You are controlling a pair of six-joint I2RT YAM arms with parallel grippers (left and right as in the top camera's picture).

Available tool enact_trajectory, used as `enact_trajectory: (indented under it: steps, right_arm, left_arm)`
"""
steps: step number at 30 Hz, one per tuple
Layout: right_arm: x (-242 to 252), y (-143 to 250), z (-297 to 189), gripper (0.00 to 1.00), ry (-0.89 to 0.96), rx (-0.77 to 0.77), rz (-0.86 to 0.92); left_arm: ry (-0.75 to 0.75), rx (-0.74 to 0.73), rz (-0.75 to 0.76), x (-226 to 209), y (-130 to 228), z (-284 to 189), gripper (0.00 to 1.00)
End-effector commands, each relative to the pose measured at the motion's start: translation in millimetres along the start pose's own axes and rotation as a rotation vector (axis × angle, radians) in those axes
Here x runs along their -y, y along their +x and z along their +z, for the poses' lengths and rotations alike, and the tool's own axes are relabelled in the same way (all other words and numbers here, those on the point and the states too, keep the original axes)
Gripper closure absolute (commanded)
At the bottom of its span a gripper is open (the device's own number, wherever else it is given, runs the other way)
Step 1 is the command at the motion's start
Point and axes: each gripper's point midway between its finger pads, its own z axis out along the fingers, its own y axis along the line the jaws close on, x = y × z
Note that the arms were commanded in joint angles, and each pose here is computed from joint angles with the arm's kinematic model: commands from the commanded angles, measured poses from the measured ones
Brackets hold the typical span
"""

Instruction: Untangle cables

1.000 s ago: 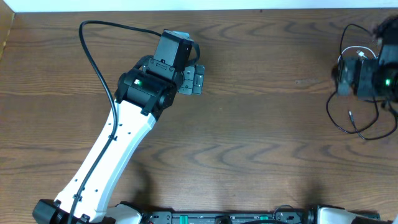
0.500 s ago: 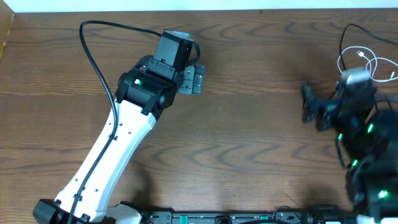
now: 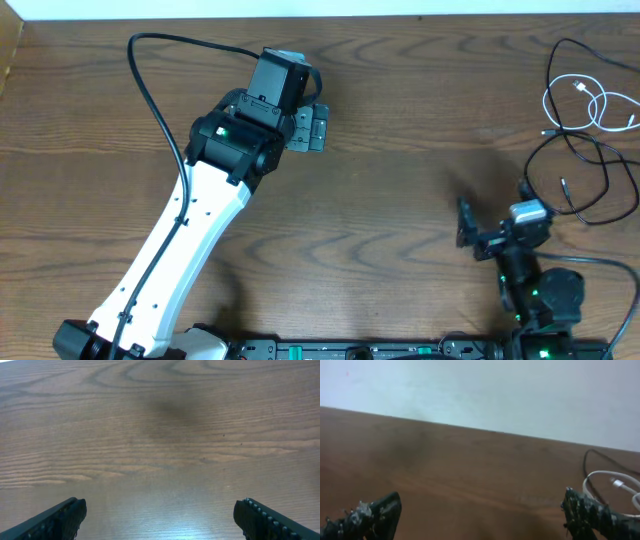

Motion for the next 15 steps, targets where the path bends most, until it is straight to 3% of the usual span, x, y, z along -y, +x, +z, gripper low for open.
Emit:
enact_trajectory:
  steps: [1, 10, 15]
  right_arm:
    - [-0.6, 8.9, -1.0, 0.01, 0.013, 0.007, 0.012]
    - [-2.9, 45.8, -4.1, 0.01, 0.009, -0.12, 0.025]
    - [-3.5, 29.6, -7.3, 0.01, 0.008, -0.049, 0.05]
  left_arm:
    - [-0.02, 0.0, 0.014, -4.6, -0.6, 0.8, 0.0]
    - [-0.02, 0.0, 0.014, -4.6, -0.6, 0.8, 0.01]
    - [-0.02, 0.0, 0.014, -4.6, -0.6, 0.8, 0.01]
